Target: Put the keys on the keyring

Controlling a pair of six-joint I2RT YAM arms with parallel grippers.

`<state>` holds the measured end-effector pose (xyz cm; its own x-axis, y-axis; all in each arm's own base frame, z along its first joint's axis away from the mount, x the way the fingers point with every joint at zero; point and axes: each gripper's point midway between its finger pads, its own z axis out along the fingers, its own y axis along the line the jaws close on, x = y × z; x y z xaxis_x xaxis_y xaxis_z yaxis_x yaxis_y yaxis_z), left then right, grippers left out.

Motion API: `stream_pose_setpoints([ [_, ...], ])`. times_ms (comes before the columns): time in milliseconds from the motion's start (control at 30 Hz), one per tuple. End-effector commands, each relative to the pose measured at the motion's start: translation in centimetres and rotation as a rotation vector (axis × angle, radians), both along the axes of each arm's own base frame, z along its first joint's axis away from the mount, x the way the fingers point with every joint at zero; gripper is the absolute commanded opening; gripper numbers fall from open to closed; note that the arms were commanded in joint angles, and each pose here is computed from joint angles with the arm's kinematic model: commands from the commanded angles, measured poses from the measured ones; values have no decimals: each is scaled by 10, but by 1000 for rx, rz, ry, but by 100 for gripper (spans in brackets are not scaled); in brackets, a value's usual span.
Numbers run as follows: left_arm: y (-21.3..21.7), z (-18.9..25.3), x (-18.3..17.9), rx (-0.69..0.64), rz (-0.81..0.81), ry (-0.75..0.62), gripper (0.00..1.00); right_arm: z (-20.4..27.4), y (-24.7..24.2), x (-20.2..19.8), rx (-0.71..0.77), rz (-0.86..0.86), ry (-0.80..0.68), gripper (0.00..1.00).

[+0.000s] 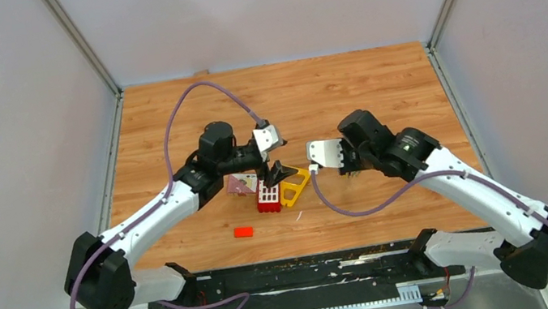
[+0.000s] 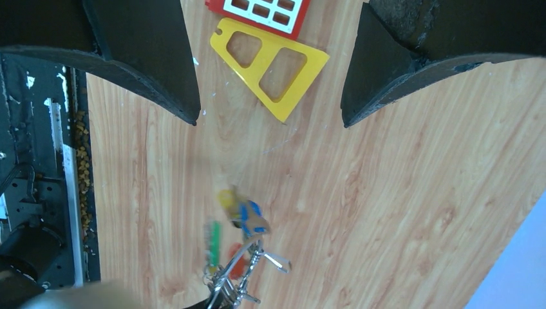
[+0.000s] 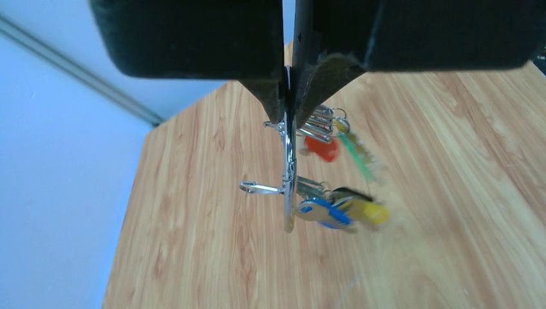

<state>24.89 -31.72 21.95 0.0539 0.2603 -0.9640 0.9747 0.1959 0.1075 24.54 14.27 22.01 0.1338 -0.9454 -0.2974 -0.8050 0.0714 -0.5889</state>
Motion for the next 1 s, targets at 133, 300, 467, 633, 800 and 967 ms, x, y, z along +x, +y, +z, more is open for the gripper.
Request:
stream_pose_setpoints([
  [133,-9,0,-13,-22,-165,-124,88,30,25,-20,164,89,54,0],
  [300,-13,-5,-19,1,-268,-177,88,50,39,-39,261,199,69,0],
  [467,-13,-4,-27,-4,-308,-174,88,46,28,-22,204,117,24,0],
  [633,-7,-12,-31,22,-306,-186,89,46,23,-13,203,63,-3,0],
  [800,2,-12,-34,45,-279,-210,90,48,10,5,234,-32,-20,0],
  [967,13,-11,-33,79,-224,-225,93,36,-14,30,282,-155,-1,0],
])
